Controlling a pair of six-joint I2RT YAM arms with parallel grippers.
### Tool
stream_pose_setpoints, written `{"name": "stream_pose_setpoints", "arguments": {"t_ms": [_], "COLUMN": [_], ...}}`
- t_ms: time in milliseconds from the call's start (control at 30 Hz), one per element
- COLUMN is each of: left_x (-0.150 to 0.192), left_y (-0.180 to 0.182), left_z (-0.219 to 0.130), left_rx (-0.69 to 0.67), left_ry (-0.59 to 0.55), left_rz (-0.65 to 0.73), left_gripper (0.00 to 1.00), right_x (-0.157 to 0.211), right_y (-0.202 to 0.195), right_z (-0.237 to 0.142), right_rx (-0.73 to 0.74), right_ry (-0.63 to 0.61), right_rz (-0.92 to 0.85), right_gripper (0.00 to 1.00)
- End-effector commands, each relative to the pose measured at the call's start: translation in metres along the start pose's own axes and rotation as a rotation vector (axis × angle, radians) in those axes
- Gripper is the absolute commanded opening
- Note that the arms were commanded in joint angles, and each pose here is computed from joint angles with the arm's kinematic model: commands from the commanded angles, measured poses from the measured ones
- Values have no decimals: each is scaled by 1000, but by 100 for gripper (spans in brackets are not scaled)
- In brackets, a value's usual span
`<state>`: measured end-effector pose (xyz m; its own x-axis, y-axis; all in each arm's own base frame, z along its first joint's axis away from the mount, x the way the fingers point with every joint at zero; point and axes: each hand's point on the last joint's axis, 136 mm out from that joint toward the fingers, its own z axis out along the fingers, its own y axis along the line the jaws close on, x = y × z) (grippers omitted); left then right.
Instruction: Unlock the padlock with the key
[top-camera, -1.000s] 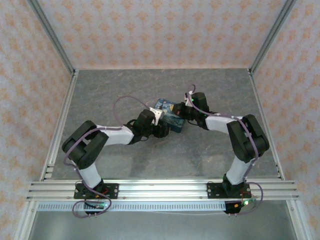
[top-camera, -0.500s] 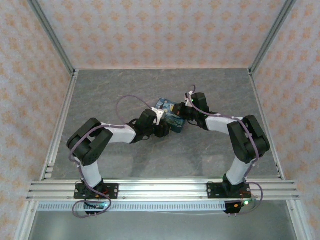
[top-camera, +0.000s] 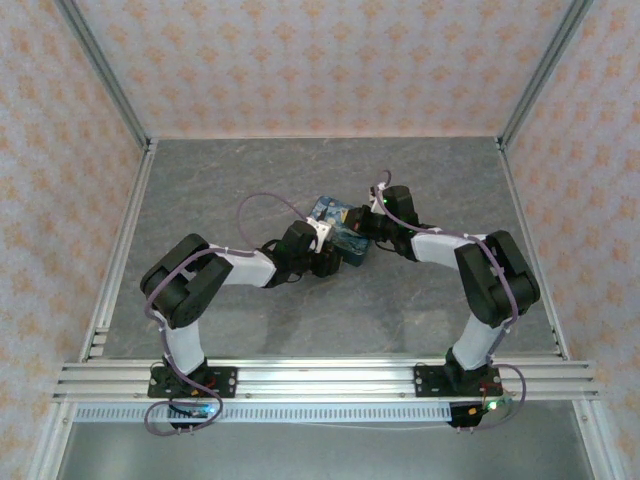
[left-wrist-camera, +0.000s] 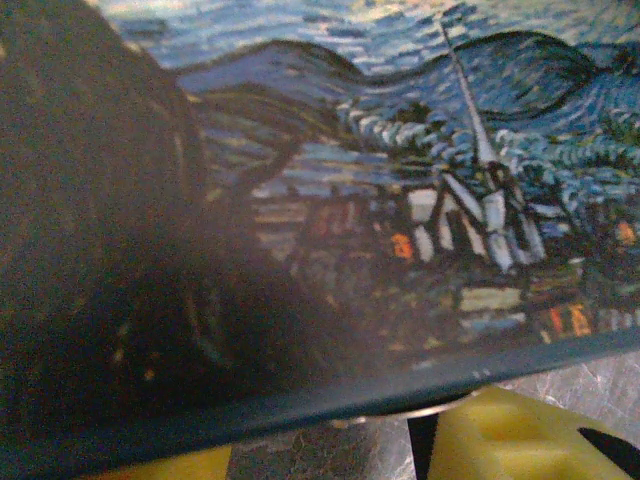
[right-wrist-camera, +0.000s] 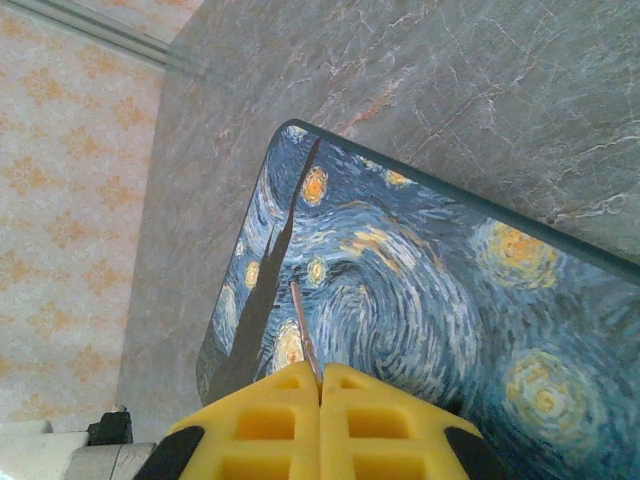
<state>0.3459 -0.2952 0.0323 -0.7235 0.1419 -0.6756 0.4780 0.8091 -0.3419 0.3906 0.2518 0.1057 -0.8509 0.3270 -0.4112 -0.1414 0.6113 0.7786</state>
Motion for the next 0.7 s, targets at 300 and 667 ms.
{"name": "stream_pose_setpoints", "arguments": {"t_ms": [300,667], "left_x": [-30,-31], "left_y": [-15,-18], "left_z": [-3,-4], "left_rx": [16,-1], "left_ry": [-98,-101], "left_rz": [-16,-24], "left_gripper": [41,38], "right_x": [26,25], "right_y": [-15,-14], "right_z": [-3,-4], "right_rx": [59,58], "right_ry": [60,53], "right_rz": [39,41], "right_gripper": [0,0]}}
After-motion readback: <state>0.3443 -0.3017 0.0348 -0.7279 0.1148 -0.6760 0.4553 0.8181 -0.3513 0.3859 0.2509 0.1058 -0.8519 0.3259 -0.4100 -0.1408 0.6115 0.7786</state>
